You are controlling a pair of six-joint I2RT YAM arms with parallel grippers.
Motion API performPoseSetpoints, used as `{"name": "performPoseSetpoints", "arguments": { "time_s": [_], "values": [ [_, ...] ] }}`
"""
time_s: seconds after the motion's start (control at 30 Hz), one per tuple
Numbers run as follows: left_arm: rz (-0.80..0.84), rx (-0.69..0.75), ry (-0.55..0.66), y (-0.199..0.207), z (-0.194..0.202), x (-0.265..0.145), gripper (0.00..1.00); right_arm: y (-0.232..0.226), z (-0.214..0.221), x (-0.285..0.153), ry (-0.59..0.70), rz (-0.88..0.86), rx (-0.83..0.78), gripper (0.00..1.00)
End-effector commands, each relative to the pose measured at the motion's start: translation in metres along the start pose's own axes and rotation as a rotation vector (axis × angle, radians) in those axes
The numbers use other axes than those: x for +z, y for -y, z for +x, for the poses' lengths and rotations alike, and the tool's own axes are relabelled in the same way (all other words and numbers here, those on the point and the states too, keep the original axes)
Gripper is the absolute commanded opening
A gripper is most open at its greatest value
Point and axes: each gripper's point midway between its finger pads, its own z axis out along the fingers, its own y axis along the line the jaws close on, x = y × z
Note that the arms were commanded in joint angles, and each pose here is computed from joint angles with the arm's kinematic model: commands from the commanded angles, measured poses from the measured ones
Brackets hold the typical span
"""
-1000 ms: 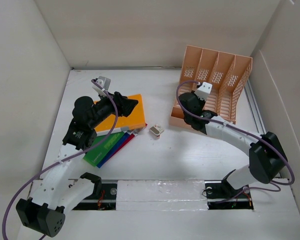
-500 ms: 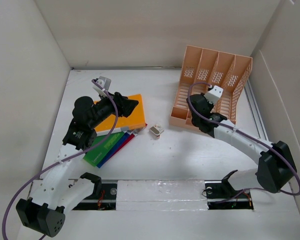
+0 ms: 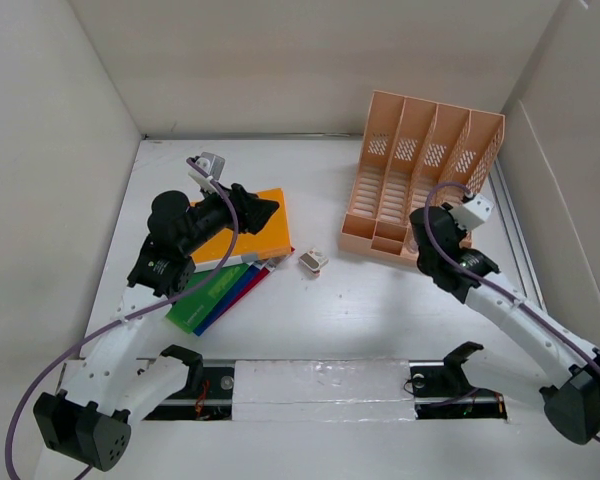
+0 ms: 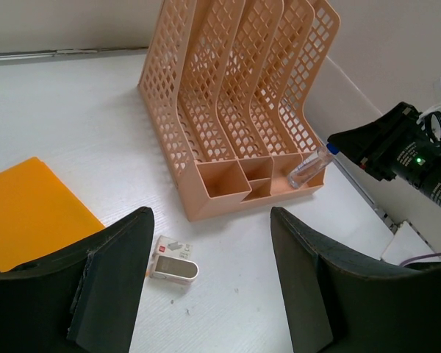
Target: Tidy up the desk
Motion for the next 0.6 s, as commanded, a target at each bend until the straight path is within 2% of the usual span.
{"name": "performPoseSetpoints", "arguments": {
  "time_s": [0.0,0.37,0.57],
  "values": [
    [0.039,0.010,0.033,0.007,-0.008,0.001,0.60,0.019,0.001,0.003,0.010,0.066,0.015,0.00],
    [0.045,0.018,0.047,0.010,-0.010,-0.002,0.60,0.014,0.015,0.035,0.000,0.166,-0.052,0.00],
    [0.040,0.022,0.049,0.009,-0.011,-0.003,0.60,0.003,0.017,0.045,0.002,0.151,-0.047,0.00]
  ]
}}
